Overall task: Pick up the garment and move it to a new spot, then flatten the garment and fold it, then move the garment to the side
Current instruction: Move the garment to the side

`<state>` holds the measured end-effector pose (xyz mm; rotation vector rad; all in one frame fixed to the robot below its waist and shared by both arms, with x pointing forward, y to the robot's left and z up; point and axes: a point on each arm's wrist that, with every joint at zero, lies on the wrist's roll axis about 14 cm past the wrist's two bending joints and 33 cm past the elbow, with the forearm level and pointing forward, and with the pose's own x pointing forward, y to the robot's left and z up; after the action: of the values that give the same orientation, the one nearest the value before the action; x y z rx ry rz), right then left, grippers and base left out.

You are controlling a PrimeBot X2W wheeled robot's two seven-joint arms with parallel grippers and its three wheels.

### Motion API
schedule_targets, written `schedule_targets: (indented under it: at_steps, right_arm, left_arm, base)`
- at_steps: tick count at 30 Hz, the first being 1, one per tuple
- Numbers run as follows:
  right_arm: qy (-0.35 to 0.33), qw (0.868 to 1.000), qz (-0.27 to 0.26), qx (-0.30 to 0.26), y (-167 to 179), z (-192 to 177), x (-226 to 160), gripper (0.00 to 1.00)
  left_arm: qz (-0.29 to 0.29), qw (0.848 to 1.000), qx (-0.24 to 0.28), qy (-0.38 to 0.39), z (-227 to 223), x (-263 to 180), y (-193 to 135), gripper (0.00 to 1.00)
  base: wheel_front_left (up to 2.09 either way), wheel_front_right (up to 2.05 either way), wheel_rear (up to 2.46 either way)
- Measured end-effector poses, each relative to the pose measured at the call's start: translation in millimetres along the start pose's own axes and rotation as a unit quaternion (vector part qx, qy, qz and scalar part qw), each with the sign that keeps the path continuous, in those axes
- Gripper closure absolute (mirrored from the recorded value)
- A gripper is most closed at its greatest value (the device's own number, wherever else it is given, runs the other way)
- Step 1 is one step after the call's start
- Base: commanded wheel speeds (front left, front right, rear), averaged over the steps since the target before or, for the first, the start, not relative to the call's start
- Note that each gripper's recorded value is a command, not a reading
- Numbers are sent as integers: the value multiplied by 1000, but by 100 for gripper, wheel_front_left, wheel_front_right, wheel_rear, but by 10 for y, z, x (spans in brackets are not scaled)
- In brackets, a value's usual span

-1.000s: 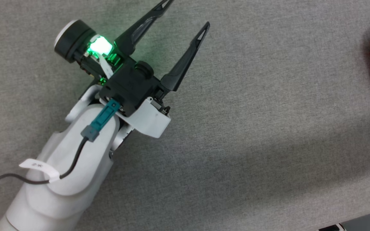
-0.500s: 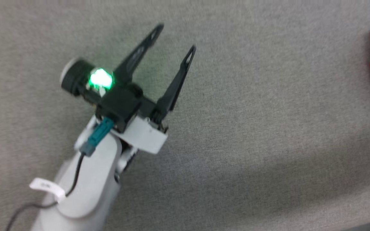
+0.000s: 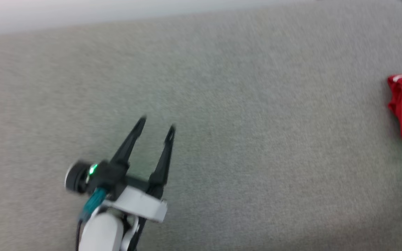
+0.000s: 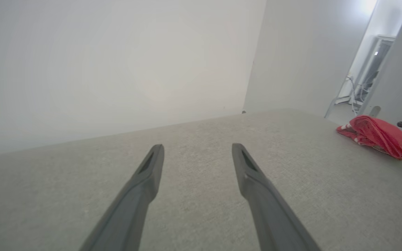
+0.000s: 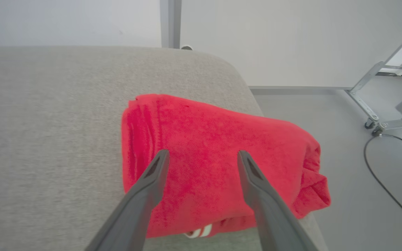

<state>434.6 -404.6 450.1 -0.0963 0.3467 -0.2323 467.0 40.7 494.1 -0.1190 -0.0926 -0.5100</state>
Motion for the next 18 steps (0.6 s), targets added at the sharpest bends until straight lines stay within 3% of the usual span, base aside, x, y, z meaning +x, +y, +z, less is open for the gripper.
schedule_targets:
  at_steps: [5,11,18]
  right_arm:
    - [-38,998,50,31,419,120,-92,0]
    - [-68,987,137,54,1228,153,-244,0]
    - [-119,975,180,48,1643,304,-556,0]
  left_arm:
    - [63,998,-4,17,13,-424,213,0]
    - [118,993,-5,25,48,-832,368,0]
    - [169,985,8,30,118,-1277,557,0]
  base:
    - [0,0,0]
    - [0,0,0]
    - [0,0,0]
